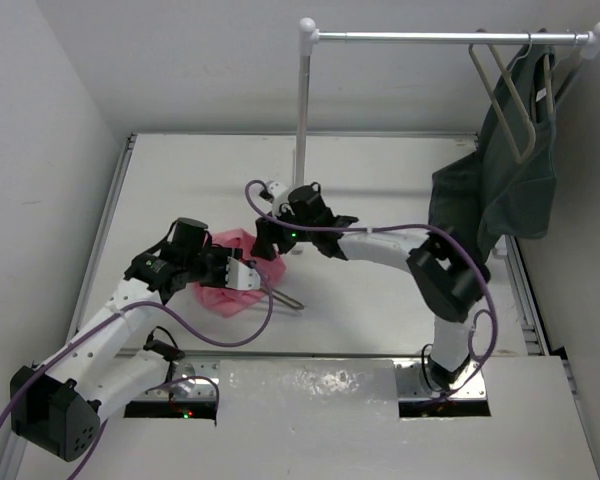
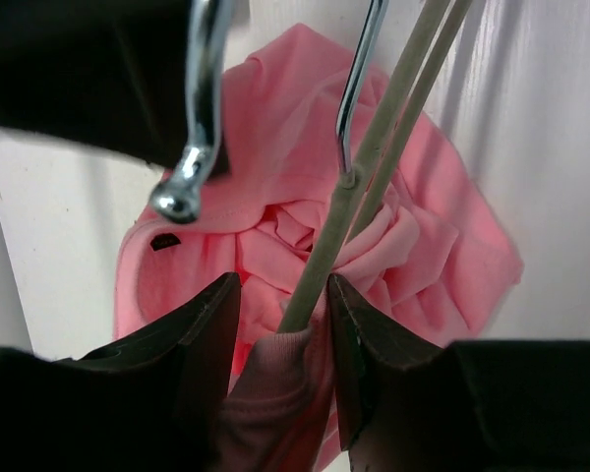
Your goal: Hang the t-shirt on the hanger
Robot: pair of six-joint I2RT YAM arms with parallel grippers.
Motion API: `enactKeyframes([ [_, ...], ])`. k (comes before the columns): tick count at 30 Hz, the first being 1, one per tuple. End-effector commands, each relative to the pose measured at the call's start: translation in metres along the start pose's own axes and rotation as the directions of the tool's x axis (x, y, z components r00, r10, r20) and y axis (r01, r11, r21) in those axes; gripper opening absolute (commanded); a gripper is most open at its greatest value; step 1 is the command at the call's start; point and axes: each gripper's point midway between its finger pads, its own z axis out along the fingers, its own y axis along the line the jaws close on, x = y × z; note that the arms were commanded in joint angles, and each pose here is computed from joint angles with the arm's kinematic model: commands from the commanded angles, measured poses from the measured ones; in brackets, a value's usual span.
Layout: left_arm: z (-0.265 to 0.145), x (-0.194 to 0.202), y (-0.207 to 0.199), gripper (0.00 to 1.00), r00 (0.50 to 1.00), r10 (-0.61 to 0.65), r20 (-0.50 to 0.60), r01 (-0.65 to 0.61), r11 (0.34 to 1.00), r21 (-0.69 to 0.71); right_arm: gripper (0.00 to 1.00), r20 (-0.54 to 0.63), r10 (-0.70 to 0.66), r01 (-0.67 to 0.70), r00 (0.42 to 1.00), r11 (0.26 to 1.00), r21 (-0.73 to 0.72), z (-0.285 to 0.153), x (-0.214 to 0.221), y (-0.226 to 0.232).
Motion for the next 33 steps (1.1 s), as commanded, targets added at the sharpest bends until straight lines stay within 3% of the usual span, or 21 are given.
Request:
enactKeyframes([
  [1,-0.008,-0.014,0.020,0.00,0.997,0.058,0.051,-0.055,0.996,-0.071,0.61,0.083,0.067,-0.066,0.994,0.998,-0.021,0.027,-0.030,0.029],
  [8,-0.009,-0.014,0.020,0.00,0.996,0.071,0.049,-0.067,0.995,-0.072,0.61,0.011,0.187,-0.188,0.982,0.982,0.019,0.063,-0.001,0.020],
  [12,-0.009,-0.016,0.022,0.00,0.996,0.067,0.055,-0.063,0.995,-0.076,0.61,-0.060,0.185,-0.184,0.981,0.982,0.035,0.078,0.018,0.027],
  [14,-0.010,-0.018,0.024,0.00,0.996,0.066,0.062,-0.061,0.995,-0.077,0.58,-0.095,0.196,-0.185,0.976,0.976,0.112,0.082,0.032,0.016],
  [17,-0.014,-0.021,0.024,0.00,0.996,0.066,0.066,-0.060,0.995,-0.077,0.32,-0.090,0.226,-0.208,0.970,0.963,0.170,0.079,0.039,0.001],
  [18,-0.017,-0.022,0.023,0.00,0.995,0.067,0.069,-0.062,0.996,-0.069,0.12,-0.080,0.246,-0.228,0.966,0.957,0.180,0.076,0.039,-0.004],
  [20,-0.022,-0.027,0.024,0.00,0.994,0.076,0.081,-0.070,0.995,-0.074,0.01,-0.047,0.287,-0.269,0.957,0.934,0.236,0.062,0.039,-0.023],
  [33,-0.046,-0.068,0.063,0.00,0.979,-0.013,0.202,0.039,0.991,-0.126,0.00,0.114,0.409,-0.418,0.905,0.811,0.409,-0.051,0.071,-0.090],
])
